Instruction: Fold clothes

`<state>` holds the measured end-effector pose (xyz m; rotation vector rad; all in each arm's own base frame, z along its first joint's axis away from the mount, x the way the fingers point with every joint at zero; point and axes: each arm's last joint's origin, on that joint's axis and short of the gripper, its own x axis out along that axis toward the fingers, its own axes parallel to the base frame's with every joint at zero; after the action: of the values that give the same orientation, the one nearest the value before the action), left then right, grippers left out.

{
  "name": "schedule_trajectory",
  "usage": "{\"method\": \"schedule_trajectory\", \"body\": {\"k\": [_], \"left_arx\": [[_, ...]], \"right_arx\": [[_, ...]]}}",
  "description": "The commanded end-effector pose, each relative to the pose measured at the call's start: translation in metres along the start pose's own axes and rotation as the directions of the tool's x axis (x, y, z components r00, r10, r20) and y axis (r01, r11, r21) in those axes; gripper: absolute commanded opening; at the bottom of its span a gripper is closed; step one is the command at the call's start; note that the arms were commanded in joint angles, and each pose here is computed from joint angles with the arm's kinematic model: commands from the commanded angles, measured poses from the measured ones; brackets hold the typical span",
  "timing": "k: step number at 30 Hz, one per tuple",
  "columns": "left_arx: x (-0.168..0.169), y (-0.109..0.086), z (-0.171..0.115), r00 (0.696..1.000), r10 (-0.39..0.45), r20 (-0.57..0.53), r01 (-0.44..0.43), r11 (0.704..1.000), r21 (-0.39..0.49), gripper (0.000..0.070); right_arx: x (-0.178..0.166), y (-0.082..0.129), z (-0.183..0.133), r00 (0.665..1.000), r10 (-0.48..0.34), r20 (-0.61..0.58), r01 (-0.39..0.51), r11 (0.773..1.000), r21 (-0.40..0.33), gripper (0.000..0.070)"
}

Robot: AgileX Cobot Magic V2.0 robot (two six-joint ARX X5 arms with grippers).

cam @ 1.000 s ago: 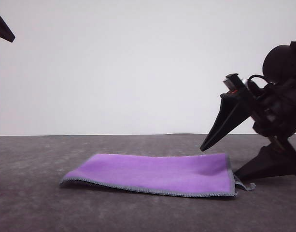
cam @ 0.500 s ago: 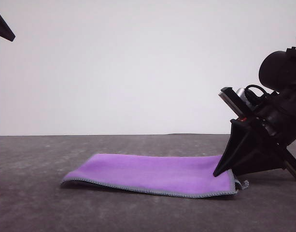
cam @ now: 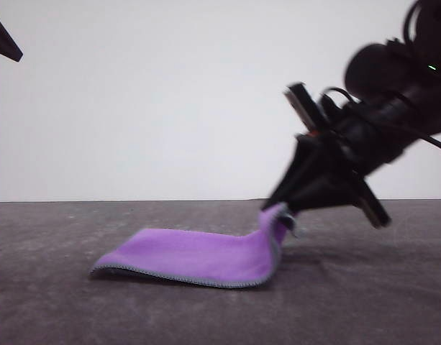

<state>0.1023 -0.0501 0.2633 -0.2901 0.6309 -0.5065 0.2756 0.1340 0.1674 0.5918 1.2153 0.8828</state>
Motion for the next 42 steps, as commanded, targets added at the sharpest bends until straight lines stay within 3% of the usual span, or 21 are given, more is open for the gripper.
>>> {"method": "schedule_trajectory", "body": {"k": [1, 6, 11, 13, 15, 17, 26, 29, 32, 35, 39, 42], "left_arx": [[0.000, -0.001, 0.002, 1.000, -0.008, 0.007, 0.008, 1.000, 0.008, 0.0471], [0.000, -0.001, 0.002, 1.000, -0.008, 0.007, 0.008, 1.000, 0.012, 0.0471], [0.000, -0.001, 0.002, 1.000, -0.008, 0.008, 0.008, 1.000, 0.012, 0.0471], [0.000, -0.001, 0.002, 1.000, -0.008, 0.007, 0.008, 1.000, 0.012, 0.0471], [0.000, -0.001, 0.002, 1.000, -0.008, 0.007, 0.008, 1.000, 0.012, 0.0471], [0.000, -0.001, 0.002, 1.000, -0.008, 0.008, 0.008, 1.000, 0.012, 0.0471], [0.000, -0.001, 0.001, 1.000, -0.008, 0.006, 0.008, 1.000, 0.012, 0.0472], [0.000, -0.001, 0.002, 1.000, -0.008, 0.006, 0.008, 1.000, 0.012, 0.0472], [0.000, -0.001, 0.002, 1.000, -0.008, 0.007, 0.008, 1.000, 0.012, 0.0472], [0.000, -0.001, 0.002, 1.000, -0.001, 0.010, 0.001, 1.000, 0.012, 0.0472], [0.000, -0.001, 0.002, 1.000, 0.004, 0.011, -0.004, 1.000, 0.012, 0.0472], [0.000, 0.000, 0.002, 1.000, 0.013, 0.014, -0.013, 1.000, 0.012, 0.0472]], "right_arx": [[0.006, 0.013, 0.007, 1.000, 0.017, 0.016, -0.016, 0.999, -0.043, 0.0005], [0.025, 0.040, 0.015, 0.995, 0.078, 0.063, -0.072, 0.993, -0.095, 0.0005], [0.053, 0.053, 0.017, 0.993, 0.112, 0.046, -0.106, 0.988, -0.111, 0.0011], [0.064, 0.055, 0.015, 0.992, 0.122, 0.026, -0.117, 0.985, -0.129, 0.0098], [0.073, 0.057, 0.013, 0.991, 0.136, 0.014, -0.132, 0.980, -0.150, 0.0272], [0.076, 0.059, 0.012, 0.989, 0.146, 0.013, -0.142, 0.975, -0.171, 0.0393], [0.038, 0.066, 0.025, 0.975, 0.221, 0.034, -0.210, 0.955, -0.210, 0.0401], [0.016, 0.068, 0.025, 0.982, 0.180, 0.061, -0.159, 0.953, -0.258, 0.0401], [-0.010, 0.070, 0.018, 0.993, 0.069, 0.096, -0.034, 0.945, -0.325, 0.0401], [-0.037, 0.072, 0.006, 0.986, -0.092, 0.138, 0.140, 0.907, -0.398, 0.0400], [-0.070, 0.076, -0.012, 0.930, -0.308, 0.198, 0.366, 0.809, -0.460, 0.0400], [-0.091, 0.079, -0.023, 0.880, -0.394, 0.266, 0.475, 0.749, -0.462, 0.0400]]}}
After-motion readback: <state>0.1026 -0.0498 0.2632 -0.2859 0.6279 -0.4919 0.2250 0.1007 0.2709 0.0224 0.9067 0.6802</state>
